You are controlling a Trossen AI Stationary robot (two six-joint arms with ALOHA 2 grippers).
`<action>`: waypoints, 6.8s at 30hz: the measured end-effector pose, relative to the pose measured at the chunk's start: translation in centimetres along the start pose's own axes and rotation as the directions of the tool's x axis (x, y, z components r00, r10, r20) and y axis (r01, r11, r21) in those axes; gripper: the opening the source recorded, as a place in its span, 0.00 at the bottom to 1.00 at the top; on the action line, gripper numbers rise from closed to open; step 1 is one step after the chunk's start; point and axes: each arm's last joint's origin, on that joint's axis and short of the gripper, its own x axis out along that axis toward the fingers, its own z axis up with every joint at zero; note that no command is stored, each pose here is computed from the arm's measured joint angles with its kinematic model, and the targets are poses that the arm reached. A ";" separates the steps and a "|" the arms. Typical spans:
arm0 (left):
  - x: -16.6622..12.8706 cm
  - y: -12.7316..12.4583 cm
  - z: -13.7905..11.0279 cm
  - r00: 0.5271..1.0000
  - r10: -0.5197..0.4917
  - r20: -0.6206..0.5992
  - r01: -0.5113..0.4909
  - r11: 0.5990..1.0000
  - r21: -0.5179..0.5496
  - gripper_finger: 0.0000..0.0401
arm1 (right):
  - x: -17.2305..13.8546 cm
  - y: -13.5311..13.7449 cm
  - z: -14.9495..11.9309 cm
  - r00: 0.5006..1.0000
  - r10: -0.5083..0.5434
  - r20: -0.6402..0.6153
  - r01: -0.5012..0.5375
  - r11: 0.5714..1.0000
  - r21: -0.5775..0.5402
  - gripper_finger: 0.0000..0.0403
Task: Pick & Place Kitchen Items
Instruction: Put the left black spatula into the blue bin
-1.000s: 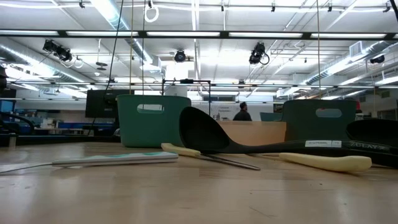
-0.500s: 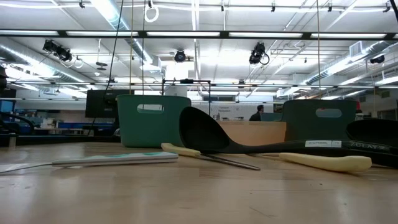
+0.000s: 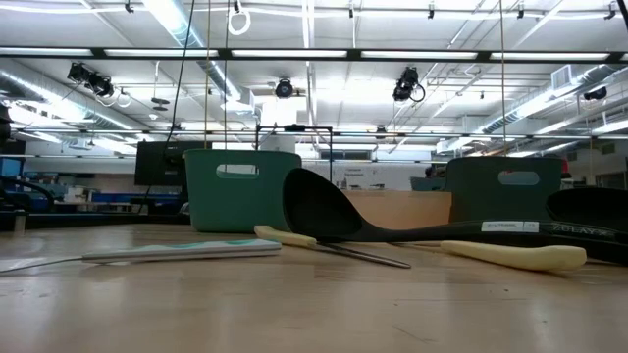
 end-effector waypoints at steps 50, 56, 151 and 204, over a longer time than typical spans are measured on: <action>-0.2 0.0 -0.2 0.999 0.034 -0.024 -0.034 0.999 -0.022 0.44 | -0.1 0.1 0.0 1.000 0.021 -0.010 -0.021 0.999 -0.025 0.30; -1.0 -0.2 0.0 0.998 0.040 -0.037 -0.041 0.999 -0.028 0.45 | -0.8 0.1 0.6 1.000 0.024 0.014 -0.024 0.999 -0.025 0.30; -7.8 -1.2 2.4 0.968 0.242 0.068 -0.240 0.970 -0.032 0.45 | -12.5 -5.9 -6.9 0.939 -0.212 -0.272 0.266 0.948 0.177 0.30; -7.8 -1.2 2.4 0.966 0.248 0.070 -0.244 0.968 -0.059 0.45 | -27.7 -3.0 -7.4 0.800 -0.497 -0.336 0.561 0.818 0.127 0.30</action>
